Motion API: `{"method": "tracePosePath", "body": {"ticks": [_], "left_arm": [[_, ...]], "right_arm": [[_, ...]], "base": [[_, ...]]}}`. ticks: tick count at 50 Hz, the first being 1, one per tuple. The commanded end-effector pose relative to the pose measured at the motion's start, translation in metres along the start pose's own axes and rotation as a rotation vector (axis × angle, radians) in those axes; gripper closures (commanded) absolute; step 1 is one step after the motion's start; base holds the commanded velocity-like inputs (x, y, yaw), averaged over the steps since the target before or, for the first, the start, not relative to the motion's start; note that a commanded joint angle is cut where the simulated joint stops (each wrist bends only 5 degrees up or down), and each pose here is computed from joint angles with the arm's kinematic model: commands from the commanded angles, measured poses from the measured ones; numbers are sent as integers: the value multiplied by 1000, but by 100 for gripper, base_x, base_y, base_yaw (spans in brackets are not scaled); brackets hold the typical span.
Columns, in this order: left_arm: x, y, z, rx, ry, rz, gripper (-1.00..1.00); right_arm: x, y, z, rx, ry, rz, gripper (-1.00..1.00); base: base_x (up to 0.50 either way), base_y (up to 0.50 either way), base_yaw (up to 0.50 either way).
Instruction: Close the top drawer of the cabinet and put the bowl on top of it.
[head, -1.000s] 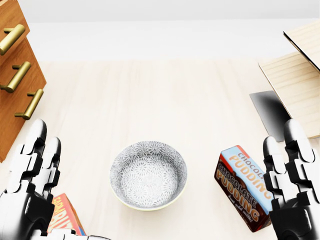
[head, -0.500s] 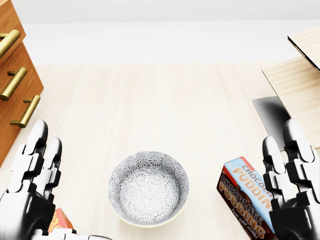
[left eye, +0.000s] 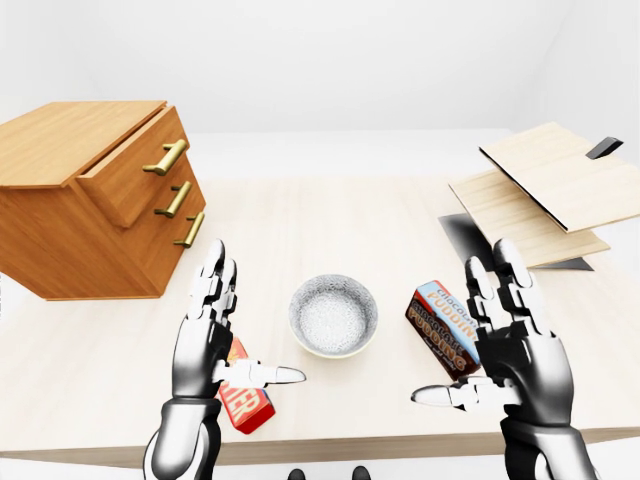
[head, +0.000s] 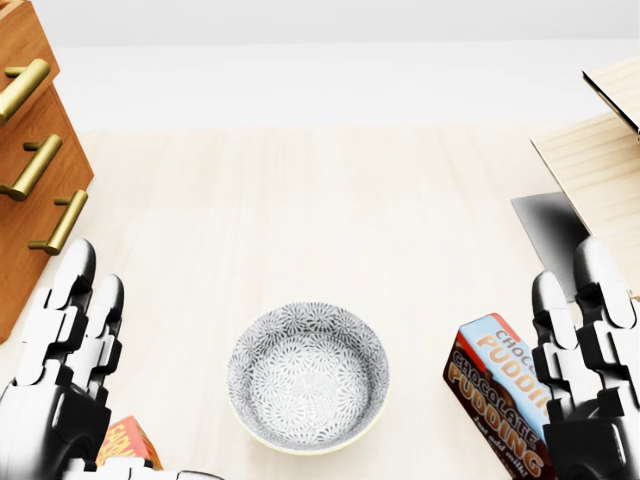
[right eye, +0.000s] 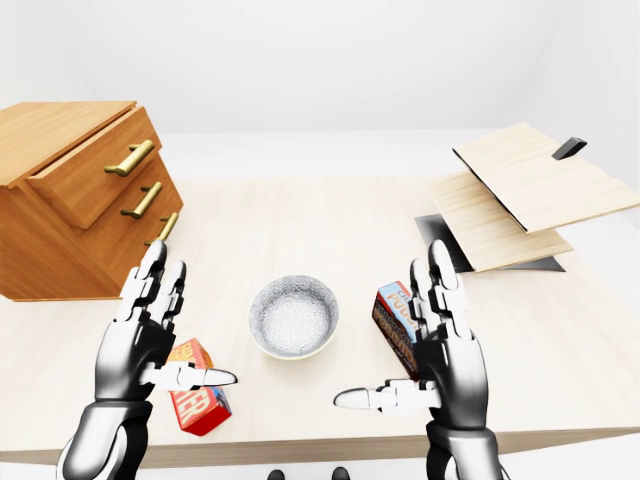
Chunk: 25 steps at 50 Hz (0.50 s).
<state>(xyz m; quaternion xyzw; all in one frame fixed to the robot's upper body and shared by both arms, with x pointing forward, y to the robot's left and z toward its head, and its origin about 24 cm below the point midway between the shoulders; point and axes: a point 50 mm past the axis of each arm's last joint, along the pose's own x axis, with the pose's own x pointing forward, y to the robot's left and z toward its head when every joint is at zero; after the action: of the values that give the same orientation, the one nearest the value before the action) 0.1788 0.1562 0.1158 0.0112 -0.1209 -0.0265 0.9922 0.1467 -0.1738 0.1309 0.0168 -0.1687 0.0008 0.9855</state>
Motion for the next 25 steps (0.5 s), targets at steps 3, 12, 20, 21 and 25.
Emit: {"method": "tracePosePath", "body": {"ticks": [3,12,20,21,25], "left_arm": [[0,0,1,2,-4,1,-100],[1,1,-1,2,0,0,-100],[2,1,-3,1,7,0,-100],[2,1,-3,1,7,0,-100],[5,0,-8,5,23,-3,-100]], "right_arm": [[-1,1,0,-5,-8,2,-100],[0,2,0,-6,-9,5,-100],[0,1,0,0,-8,7,-100],[0,1,1,-1,-8,6,-100],[-2,1,2,20,-15,18,-100]], "base": [[0,26,0],[0,26,0],[0,26,0],[0,25,0],[0,13,0]]}}
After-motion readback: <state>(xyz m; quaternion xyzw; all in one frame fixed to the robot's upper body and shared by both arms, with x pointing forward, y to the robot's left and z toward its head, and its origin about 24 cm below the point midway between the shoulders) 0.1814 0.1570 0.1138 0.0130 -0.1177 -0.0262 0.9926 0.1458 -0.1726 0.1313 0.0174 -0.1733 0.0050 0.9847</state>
